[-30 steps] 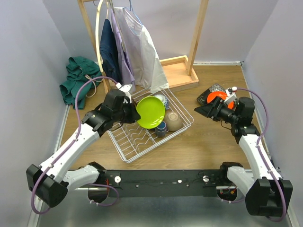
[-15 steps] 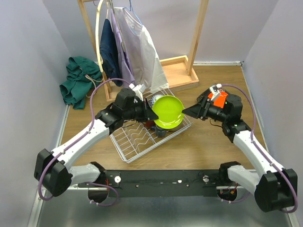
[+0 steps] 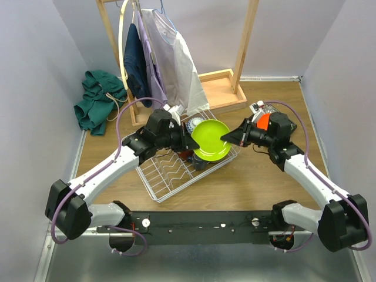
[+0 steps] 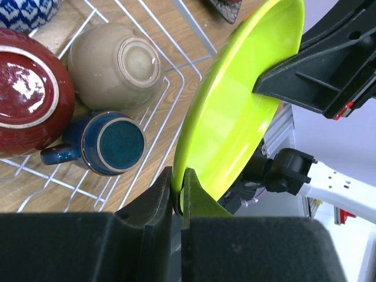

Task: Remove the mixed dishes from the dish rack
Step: Pick up the plate from the dish rack, then place the plate at the center of the board.

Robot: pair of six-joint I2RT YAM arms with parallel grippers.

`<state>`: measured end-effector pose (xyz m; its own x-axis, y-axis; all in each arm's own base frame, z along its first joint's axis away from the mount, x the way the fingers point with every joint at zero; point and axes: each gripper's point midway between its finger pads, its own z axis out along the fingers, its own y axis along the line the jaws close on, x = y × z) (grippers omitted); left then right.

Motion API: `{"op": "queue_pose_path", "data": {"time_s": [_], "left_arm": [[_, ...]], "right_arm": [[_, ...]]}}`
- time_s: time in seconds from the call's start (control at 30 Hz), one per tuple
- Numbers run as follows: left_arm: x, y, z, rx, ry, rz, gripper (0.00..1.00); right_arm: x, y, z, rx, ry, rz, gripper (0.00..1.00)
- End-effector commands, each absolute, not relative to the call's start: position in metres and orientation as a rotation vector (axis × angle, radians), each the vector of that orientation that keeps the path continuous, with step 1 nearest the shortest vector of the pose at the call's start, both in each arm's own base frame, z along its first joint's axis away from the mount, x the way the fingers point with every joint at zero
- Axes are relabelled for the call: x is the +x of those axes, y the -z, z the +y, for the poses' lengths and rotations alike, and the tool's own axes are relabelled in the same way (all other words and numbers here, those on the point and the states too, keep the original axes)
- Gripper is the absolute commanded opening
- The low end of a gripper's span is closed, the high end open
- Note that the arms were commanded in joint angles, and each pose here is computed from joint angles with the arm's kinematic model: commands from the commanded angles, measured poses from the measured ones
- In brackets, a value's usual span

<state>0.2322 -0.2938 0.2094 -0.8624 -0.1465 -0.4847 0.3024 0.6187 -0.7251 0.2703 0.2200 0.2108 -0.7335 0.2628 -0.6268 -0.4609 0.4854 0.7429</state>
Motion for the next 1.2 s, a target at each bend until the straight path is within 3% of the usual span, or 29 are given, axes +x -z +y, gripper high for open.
{"op": "queue_pose_path", "data": {"time_s": [0.0, 0.07, 0.1, 0.17, 0.2, 0.3, 0.4, 0.77, 1.17], "left_arm": [[0.242, -0.226, -0.286, 0.162, 1.064, 2.262, 0.26], [0.249, -0.22, -0.272, 0.152, 0.944, 2.264, 0.39], [0.252, -0.219, -0.267, 0.148, 0.903, 2.26, 0.51], [0.259, -0.215, -0.251, 0.149, 0.785, 2.254, 0.6], [0.261, -0.215, -0.246, 0.155, 0.747, 2.252, 0.72], [0.27, -0.208, -0.221, 0.155, 0.595, 2.264, 0.87], [0.28, -0.211, -0.195, 0.118, 0.543, 2.262, 0.93], [0.288, -0.231, -0.079, -0.023, 0.249, 2.209, 0.99], [0.259, -0.231, -0.05, -0.039, 0.113, 2.191, 0.99]], "right_arm": [[0.281, -0.225, 0.217, -0.167, -1.208, 2.006, 0.01], [0.286, -0.222, 0.214, -0.129, -1.177, 2.021, 0.01], [0.287, -0.221, 0.212, -0.111, -1.167, 2.034, 0.01], [0.29, -0.216, 0.208, -0.075, -1.131, 2.063, 0.01], [0.291, -0.214, 0.206, -0.06, -1.115, 2.074, 0.01], [0.3, -0.216, 0.195, 0.001, -1.028, 2.082, 0.01], [0.315, -0.217, 0.171, 0.095, -0.925, 2.108, 0.01], [0.36, -0.215, 0.04, 0.573, -0.737, 2.055, 0.01], [0.39, -0.155, -0.069, 1.062, -0.559, 1.979, 0.01]]}}
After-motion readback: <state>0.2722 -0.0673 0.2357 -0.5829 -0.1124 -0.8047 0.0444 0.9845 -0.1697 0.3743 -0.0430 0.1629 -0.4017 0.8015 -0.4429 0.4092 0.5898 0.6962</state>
